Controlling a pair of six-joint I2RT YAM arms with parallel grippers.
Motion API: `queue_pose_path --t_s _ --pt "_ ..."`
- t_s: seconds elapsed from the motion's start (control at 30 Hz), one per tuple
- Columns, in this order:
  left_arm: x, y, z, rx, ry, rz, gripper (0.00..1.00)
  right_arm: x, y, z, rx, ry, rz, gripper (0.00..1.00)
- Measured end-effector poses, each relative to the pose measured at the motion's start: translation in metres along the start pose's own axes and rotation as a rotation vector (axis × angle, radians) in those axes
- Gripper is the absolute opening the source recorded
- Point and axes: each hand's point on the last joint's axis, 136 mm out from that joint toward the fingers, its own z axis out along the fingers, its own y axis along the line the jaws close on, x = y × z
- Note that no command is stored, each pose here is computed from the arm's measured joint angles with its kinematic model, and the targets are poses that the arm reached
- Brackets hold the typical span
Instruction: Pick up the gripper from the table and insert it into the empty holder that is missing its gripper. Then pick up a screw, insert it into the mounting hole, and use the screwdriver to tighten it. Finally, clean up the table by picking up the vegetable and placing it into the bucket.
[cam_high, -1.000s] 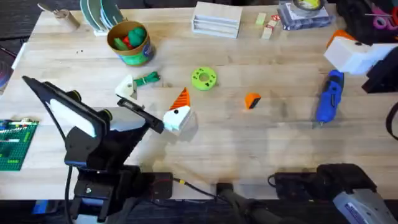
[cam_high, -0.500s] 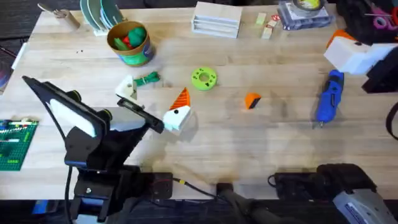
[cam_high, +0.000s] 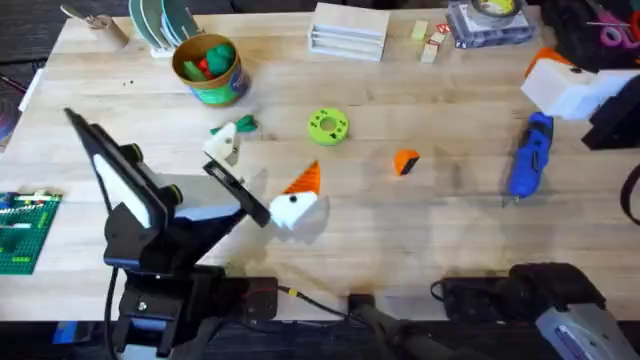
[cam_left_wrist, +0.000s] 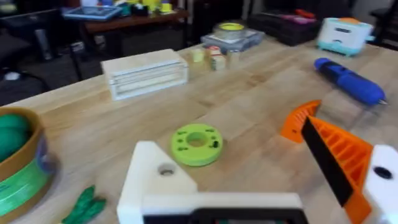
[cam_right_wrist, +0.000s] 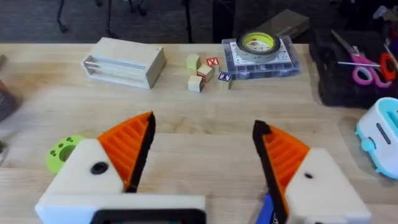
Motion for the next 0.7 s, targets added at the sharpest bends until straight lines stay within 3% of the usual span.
queue_pose_path --t_s 0.13,0.3,0.47,0.7 --pt "0.001 -0.031 -0.003 0.181 0.008 -0.043 0.993 0.0 0.0 0.0 0.0 0.0 0.0 0.991" --pt "0.001 -0.054 -0.009 0.318 0.023 -0.132 0.993 0.0 0.0 0.0 0.0 0.0 0.0 0.992" --pt "0.001 -0.067 -0.013 0.397 0.033 -0.164 0.993 0.0 0.0 0.0 0.0 0.0 0.0 0.992" --pt "0.001 -0.072 -0.016 0.429 0.037 -0.177 0.993 0.011 0.011 0.0 -0.067 0.051 0.032 0.991"
